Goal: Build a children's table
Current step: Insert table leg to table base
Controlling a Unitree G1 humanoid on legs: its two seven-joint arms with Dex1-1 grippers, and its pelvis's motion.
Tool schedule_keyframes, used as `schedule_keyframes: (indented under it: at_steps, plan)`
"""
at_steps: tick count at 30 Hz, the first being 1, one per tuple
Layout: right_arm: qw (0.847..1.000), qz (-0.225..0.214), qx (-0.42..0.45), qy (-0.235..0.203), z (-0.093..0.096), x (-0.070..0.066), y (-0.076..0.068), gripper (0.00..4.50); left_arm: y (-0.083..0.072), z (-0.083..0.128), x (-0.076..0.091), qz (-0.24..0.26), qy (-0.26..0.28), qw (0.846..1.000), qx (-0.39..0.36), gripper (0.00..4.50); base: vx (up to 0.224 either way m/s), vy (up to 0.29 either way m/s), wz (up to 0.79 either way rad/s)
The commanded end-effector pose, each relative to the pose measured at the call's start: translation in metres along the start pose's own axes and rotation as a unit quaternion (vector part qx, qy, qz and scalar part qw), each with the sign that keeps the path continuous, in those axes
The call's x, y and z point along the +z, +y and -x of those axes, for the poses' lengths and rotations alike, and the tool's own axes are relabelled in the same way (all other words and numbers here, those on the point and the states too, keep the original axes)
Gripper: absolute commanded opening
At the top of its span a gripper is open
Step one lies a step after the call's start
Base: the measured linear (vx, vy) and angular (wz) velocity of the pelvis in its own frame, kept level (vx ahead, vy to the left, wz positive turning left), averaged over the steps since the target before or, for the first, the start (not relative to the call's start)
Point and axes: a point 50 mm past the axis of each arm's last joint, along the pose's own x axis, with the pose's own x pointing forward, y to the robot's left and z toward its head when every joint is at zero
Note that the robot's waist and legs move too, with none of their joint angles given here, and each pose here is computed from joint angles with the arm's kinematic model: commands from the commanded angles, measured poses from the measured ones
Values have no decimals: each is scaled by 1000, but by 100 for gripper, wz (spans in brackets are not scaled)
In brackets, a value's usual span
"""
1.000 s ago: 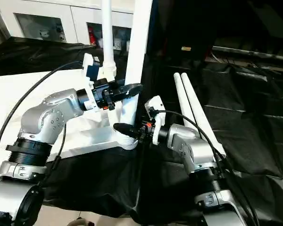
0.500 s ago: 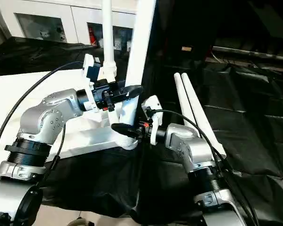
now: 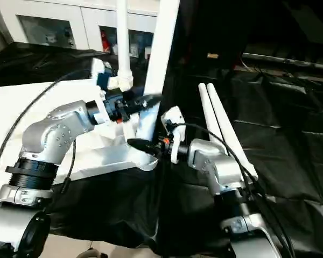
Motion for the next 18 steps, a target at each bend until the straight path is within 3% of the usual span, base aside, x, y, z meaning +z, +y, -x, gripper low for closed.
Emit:
schedule_keyframes:
  at_steps: [1,3,5,6,7,8,9,10,12,18]
  plan:
    - [1000,8,-12,-28,2,11,-4,194,3,1,13,-22,-35,999,19,305,0,0,0]
    - [999,11,-23,-41,3,15,-7,194,7,7,20,-21,-62,997,33,305,0,0,0]
    - [997,21,-54,-51,6,18,-13,194,7,16,21,-33,-55,997,31,305,0,0,0]
    - [996,28,-74,-50,7,19,-17,194,7,21,17,-44,-33,998,26,305,0,0,0]
    - [993,42,-99,-40,9,18,-23,194,5,28,3,-95,44,994,7,305,0,0,0]
    - [993,42,-99,-40,9,18,-23,194,5,28,3,-95,44,994,7,305,0,0,0]
    - [992,52,-115,-32,11,16,-26,194,4,33,-9,-127,101,987,-11,305,0,0,0]
    - [990,50,-127,-31,11,15,-29,194,1,47,-37,-164,213,962,-51,305,0,0,0]
    - [991,46,-124,-33,11,15,-28,193,2,54,-52,-164,262,949,-56,305,0,0,0]
    - [991,50,-120,-31,8,13,-26,193,9,67,-64,-173,324,929,-44,287,0,0,0]
